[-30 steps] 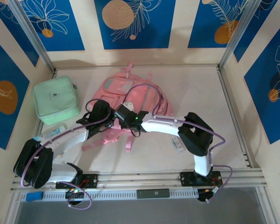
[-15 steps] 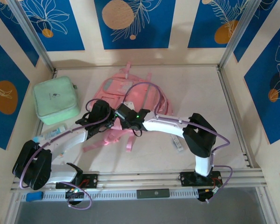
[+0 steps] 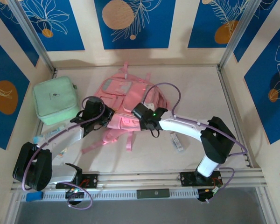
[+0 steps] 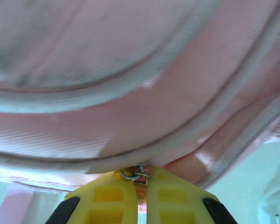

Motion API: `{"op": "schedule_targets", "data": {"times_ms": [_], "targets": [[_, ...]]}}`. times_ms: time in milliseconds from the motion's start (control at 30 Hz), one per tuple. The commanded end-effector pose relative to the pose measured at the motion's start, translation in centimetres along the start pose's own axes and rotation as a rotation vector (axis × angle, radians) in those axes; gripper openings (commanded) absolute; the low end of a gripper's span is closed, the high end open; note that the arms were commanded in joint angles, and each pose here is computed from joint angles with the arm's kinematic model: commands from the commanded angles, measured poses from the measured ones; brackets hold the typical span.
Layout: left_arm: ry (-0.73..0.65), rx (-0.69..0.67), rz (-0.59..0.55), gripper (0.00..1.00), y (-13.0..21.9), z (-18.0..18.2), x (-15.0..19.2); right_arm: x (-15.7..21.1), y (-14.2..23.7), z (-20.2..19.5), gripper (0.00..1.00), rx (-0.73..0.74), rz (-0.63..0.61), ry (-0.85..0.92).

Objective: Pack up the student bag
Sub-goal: Zip the student bag at the center of the table.

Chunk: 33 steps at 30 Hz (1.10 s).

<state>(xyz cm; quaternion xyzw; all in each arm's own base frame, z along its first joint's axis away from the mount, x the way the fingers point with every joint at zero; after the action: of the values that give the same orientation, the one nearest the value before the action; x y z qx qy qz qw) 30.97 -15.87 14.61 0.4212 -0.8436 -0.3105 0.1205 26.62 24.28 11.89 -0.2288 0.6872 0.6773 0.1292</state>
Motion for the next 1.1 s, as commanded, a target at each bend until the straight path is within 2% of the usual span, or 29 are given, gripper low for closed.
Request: {"op": "schedule_targets", "data": {"times_ms": [0, 100, 233, 300, 367, 500, 700, 833, 967, 1067], "targets": [[-0.044, -0.029, -0.090, 0.00, -0.2, -0.4, -3.2, 0.6, 0.8, -4.8, 0.01, 0.130, 0.042, -0.004], [-0.080, -0.024, -0.063, 0.00, -1.5, -1.4, -4.5, 0.5, 1.4, -3.4, 0.01, 0.050, 0.032, 0.044], [-0.174, 0.071, 0.050, 0.00, -4.1, -4.9, -4.6, 1.5, 2.1, 2.0, 0.01, -0.118, 0.038, 0.170], [-0.220, 0.128, 0.076, 0.01, -4.8, -6.2, -4.6, 1.8, 2.2, 3.9, 0.01, -0.148, 0.055, 0.186], [-0.262, 0.143, 0.109, 0.18, -5.0, -6.7, -4.5, 1.5, 1.6, 4.4, 0.01, -0.156, 0.082, 0.146], [-0.229, 0.169, 0.128, 0.38, -3.6, -5.4, -3.1, 0.6, 0.3, 3.8, 0.01, -0.104, 0.102, 0.095], [-0.088, 0.190, 0.156, 0.49, -2.1, -3.2, 2.8, 0.3, 1.2, 4.3, 0.01, -0.135, 0.075, 0.107], [-0.033, 0.143, 0.131, 0.49, -2.4, -2.4, 6.2, 0.5, 1.4, 3.9, 0.02, -0.128, 0.076, 0.104], [0.033, 0.092, 0.080, 0.47, -3.3, -0.8, 7.3, 0.5, 1.7, 4.1, 0.02, -0.144, 0.068, 0.109], [0.039, 0.077, 0.065, 0.41, -4.0, -1.1, 8.1, 0.3, 1.8, 4.1, 0.01, -0.127, 0.057, 0.115]]}}
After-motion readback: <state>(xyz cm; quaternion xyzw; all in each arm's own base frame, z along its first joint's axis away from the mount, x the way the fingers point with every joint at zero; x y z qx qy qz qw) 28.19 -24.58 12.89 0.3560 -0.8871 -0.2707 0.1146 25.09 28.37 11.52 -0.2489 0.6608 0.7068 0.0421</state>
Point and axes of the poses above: each hand's point on the last joint's axis, 136 mm out from that joint toward the fingers, its own y axis back along the fingers, its own z axis along the line the jaws close on, x = y × z, the point moved 3 cm from there along y, back along the fingers, and after that the axes turned 2 degrees about y, right-handed, at the moved point
